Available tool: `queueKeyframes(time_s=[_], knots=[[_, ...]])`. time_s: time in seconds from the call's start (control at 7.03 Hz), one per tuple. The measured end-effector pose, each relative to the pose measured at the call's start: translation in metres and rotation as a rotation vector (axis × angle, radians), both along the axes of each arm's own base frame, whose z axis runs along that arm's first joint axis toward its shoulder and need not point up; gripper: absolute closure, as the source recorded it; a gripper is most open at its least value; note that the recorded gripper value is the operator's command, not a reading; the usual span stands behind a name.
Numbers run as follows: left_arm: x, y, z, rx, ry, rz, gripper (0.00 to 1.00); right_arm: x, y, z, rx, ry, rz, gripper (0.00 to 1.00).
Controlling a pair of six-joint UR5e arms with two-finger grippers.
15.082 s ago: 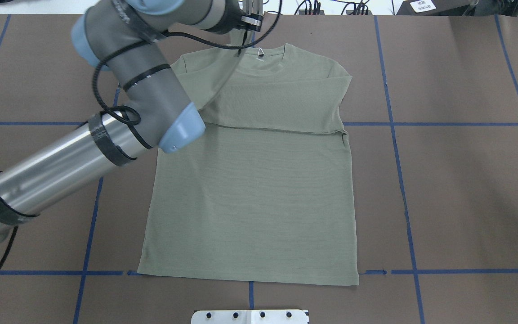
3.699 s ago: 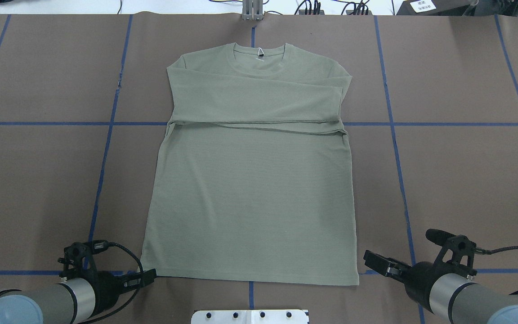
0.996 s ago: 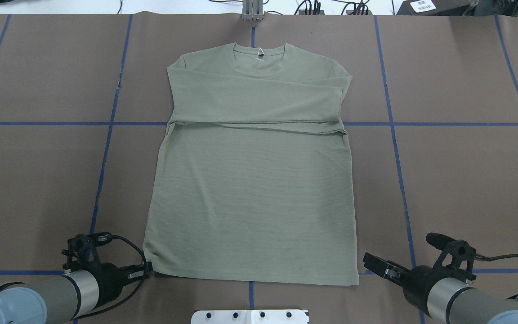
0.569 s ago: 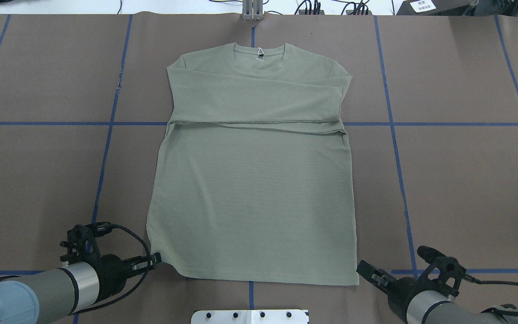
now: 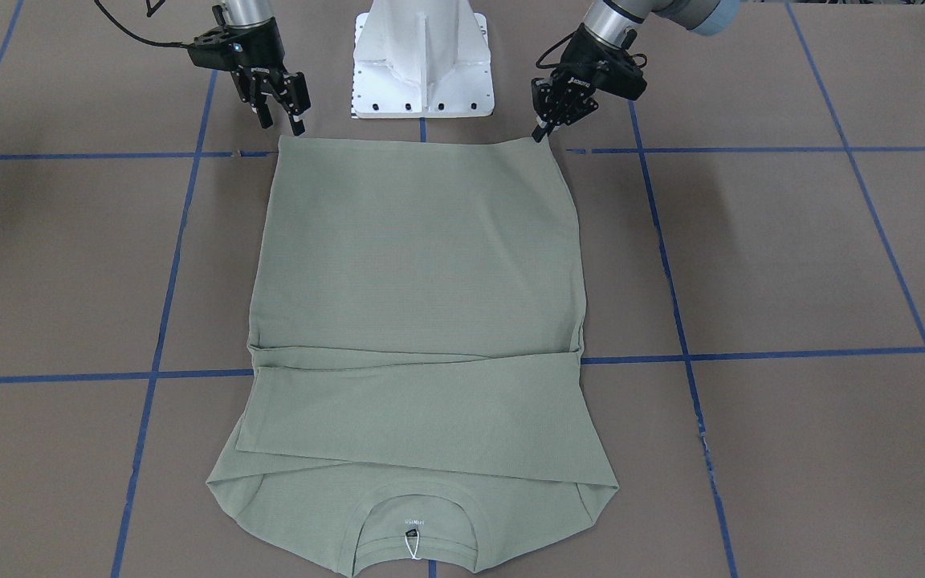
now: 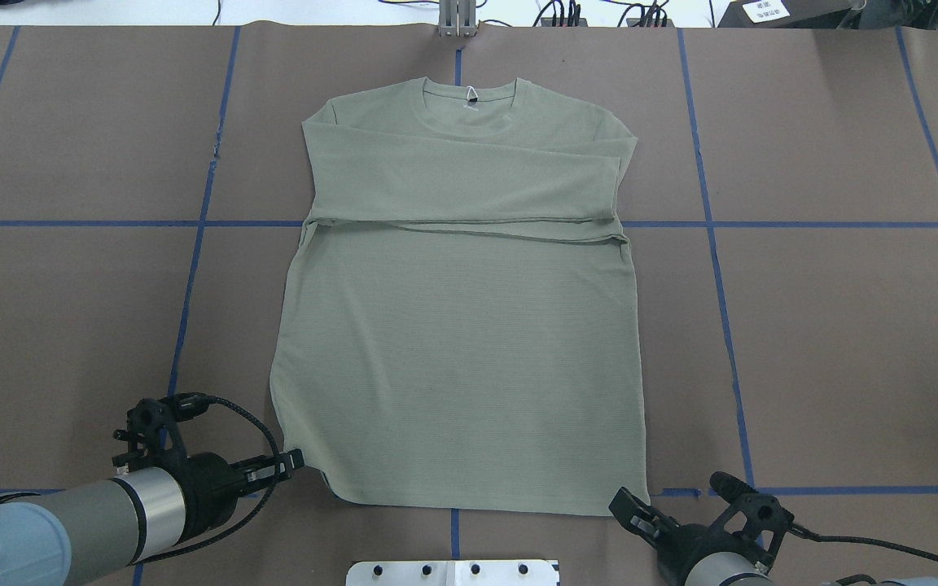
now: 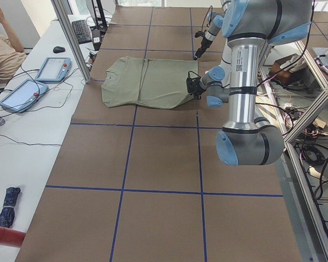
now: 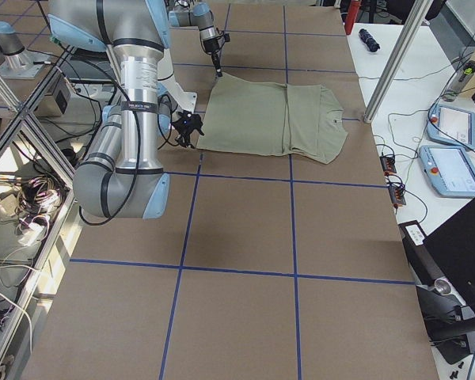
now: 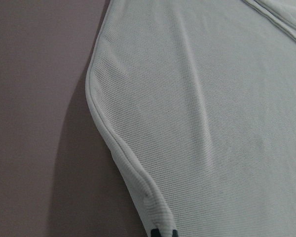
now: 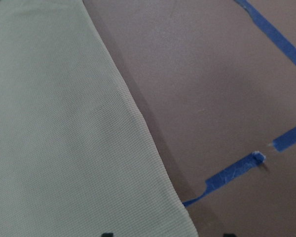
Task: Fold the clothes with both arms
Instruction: 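Lift the hem corners slightly with both grippers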
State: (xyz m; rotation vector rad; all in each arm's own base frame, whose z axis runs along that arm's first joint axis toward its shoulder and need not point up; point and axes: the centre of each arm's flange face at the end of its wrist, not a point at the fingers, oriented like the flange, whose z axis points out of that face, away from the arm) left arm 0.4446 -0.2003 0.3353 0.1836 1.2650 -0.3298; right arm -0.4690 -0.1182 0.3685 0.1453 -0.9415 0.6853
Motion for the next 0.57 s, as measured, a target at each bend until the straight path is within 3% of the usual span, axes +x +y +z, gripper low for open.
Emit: queueKeyframes(time_s=[0.57], knots=[[0.0, 0.0, 0.0, 0.0, 0.002, 0.0, 1.0, -0.014, 0.002, -0.016, 0.016, 0.049, -0.01, 0.23]])
